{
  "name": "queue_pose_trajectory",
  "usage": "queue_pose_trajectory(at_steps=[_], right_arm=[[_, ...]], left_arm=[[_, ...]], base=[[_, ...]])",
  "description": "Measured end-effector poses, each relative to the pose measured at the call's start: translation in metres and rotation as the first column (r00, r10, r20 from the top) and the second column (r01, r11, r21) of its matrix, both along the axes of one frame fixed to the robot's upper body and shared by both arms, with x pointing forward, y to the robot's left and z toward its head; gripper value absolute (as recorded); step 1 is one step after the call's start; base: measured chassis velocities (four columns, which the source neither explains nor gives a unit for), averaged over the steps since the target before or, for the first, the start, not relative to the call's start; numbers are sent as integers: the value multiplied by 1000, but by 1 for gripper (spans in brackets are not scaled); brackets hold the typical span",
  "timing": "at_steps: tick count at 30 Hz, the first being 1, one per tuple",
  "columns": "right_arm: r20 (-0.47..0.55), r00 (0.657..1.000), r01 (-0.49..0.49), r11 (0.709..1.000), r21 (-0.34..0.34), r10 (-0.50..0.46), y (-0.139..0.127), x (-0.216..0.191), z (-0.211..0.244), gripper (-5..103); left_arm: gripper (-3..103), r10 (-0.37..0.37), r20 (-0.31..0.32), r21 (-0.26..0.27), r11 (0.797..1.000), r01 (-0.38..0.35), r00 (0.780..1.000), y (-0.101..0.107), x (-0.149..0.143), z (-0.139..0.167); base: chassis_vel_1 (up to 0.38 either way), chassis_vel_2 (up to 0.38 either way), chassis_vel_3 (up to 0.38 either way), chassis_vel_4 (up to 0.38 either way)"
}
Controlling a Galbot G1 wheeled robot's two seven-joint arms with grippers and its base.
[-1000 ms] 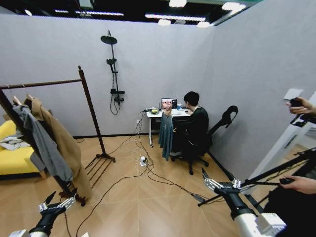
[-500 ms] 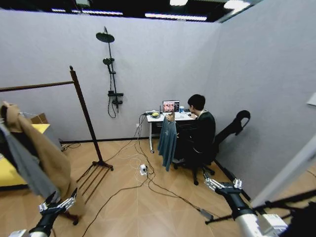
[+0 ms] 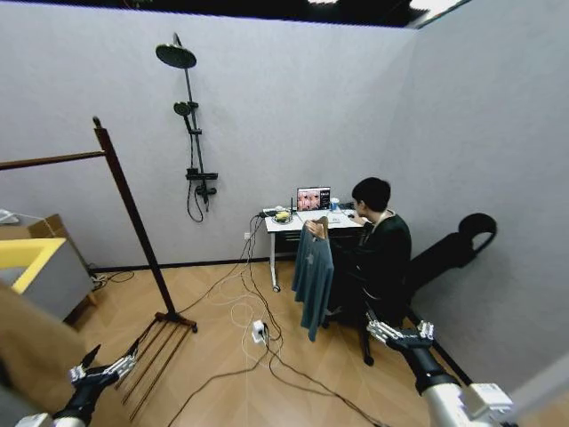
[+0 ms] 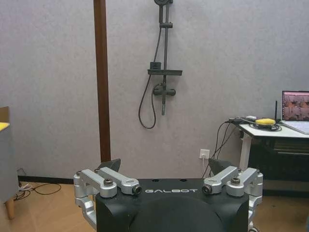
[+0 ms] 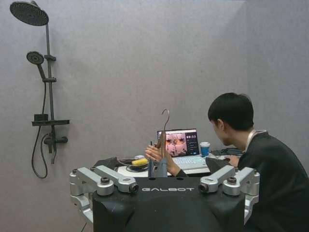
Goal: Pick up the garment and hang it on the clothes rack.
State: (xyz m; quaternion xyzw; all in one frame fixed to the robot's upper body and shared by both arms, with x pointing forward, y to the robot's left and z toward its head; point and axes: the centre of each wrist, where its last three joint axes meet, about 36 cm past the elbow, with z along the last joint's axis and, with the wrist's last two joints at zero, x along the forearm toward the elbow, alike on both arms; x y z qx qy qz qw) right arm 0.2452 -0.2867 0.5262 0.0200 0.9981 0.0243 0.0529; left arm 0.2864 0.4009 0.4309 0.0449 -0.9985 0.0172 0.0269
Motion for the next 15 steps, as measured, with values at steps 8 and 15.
queue_pose_trajectory(at_steps=[8, 15], right_arm=[[-14, 1000, 14, 1000, 0, -14, -4, 4, -7, 100], [-19, 1000, 20, 1000, -6, -20, -7, 6, -10, 100]], left_arm=[[100, 1, 0, 0, 1000, -1, 1000, 0, 0, 0], [100, 1, 0, 0, 1000, -1, 1000, 0, 0, 0]], base=[[-370, 355, 348, -361], [-336, 356, 354, -351]])
